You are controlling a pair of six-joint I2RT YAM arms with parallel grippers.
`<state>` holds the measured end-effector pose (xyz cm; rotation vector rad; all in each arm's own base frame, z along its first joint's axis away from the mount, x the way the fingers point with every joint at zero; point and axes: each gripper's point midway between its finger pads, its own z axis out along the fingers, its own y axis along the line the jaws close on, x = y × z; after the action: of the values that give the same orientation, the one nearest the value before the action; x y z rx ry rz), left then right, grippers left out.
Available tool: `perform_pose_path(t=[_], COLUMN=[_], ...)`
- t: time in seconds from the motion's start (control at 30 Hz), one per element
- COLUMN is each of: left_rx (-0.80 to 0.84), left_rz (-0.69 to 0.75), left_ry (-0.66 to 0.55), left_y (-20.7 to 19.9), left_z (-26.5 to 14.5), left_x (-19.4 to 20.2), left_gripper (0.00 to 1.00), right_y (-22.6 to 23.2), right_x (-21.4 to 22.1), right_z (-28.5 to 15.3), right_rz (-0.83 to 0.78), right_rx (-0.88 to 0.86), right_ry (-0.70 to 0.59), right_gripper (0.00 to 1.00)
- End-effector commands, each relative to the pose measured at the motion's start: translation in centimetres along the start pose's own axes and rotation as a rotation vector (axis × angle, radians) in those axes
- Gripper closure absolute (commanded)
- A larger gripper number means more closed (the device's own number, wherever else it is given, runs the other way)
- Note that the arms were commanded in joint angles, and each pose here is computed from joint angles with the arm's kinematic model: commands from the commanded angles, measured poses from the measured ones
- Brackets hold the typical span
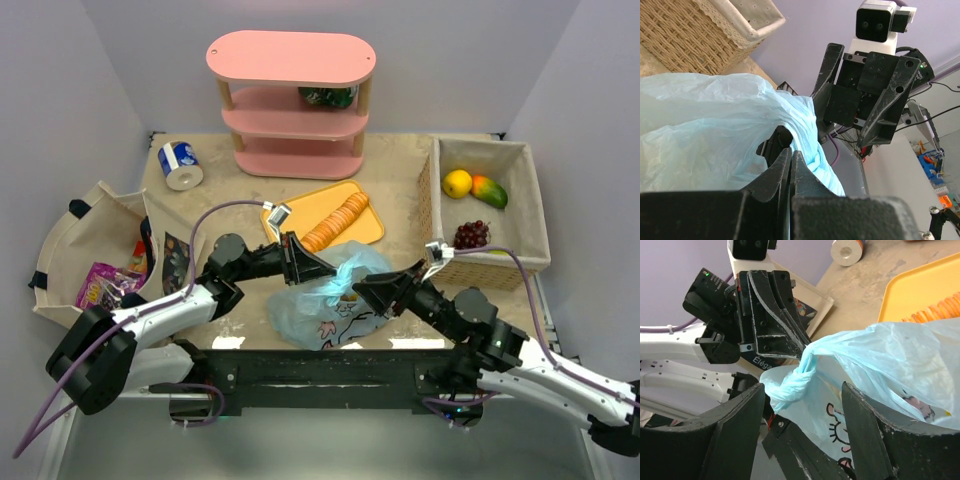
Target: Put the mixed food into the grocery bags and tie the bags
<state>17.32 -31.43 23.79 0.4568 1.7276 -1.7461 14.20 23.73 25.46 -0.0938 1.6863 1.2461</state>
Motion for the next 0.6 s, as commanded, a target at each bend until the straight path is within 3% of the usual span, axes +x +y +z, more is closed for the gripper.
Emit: perform_pose_path(t=[0.0, 0.13, 0.17, 0.27, 0.57], left_rx=[0.026, 0.020, 0.019, 0.017, 0.010], left_rz=[0.061, 0.068, 0.072, 0.074, 0.079], left_ry=[-0.023, -0.023, -0.022, -0.023, -0.029], left_y=[-1.0, -0.9, -0.9, -0.9, -0.9], left_z=[0.6, 0.7, 0.7, 0.7, 0.7], left_x=[-1.3, -1.5, -1.5, -1.5, -1.8], left_gripper=[1.00, 1.00, 1.00, 1.00, 1.00], right_y=[0.9, 2.4, 2.5, 3.2, 4.1], right_x=[-2.3, -0.5, 0.5, 2.5, 4.8], right_z=[-1.4, -1.3, -0.6, 0.8, 1.0], right_rz=[0.025, 0.021, 0.031, 0.078, 0.133], right_rx=[0.000, -0.074, -0.077, -0.113, -0.100], right_ry=[-0.050, 0.055, 0.099, 0.171, 0.226], right_gripper=[0.34, 0.47, 0.55, 0.62, 0.62])
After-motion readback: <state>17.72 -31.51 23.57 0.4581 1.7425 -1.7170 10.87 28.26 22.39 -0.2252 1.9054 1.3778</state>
